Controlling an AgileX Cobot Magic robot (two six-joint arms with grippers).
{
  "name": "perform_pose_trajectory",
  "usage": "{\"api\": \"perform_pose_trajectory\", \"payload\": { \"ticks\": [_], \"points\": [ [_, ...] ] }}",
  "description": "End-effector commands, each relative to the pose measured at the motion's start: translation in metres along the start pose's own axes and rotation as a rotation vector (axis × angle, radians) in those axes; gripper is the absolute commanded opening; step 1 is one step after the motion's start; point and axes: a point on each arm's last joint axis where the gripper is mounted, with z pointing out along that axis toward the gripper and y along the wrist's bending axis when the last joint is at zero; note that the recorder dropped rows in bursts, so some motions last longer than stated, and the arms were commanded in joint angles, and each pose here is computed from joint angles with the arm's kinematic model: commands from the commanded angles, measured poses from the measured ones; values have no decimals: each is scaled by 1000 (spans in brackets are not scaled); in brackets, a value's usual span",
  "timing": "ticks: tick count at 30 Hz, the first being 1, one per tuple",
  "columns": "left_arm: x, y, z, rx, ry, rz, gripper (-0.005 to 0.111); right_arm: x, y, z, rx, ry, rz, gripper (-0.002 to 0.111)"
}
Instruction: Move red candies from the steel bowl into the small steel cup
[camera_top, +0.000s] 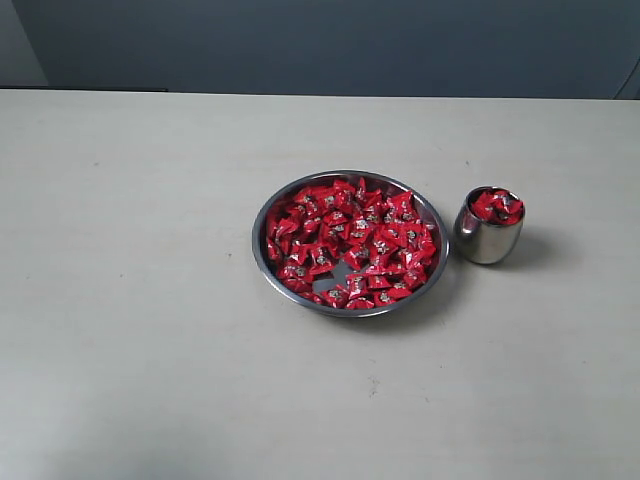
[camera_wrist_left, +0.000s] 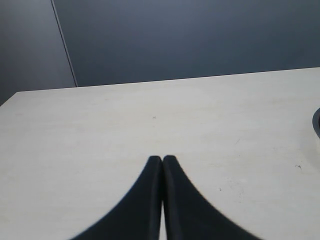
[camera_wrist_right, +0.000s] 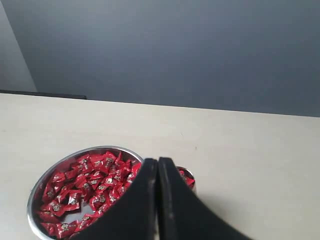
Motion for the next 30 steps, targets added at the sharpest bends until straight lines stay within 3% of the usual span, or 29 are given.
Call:
{"api": "perform_pose_trajectory", "payload": {
  "ticks": [1, 12, 20, 25, 30],
  "points": [
    [-3, 0, -1, -3, -15, 0, 0, 0, 0, 0, 3, -11, -2, -1],
    [-3, 0, -1, -3, -15, 0, 0, 6, -3, -1, 28, -32, -28, -1],
    [-3, 0, -1, -3, -15, 0, 0, 53, -11, 0, 100, -173, -18, -1],
    [-3, 0, -1, -3, -15, 0, 0, 85, -20, 5, 227, -173, 38, -1],
    [-3, 0, -1, -3, -15, 0, 0, 95, -20, 7, 235, -158, 72, -1]
  ]
}}
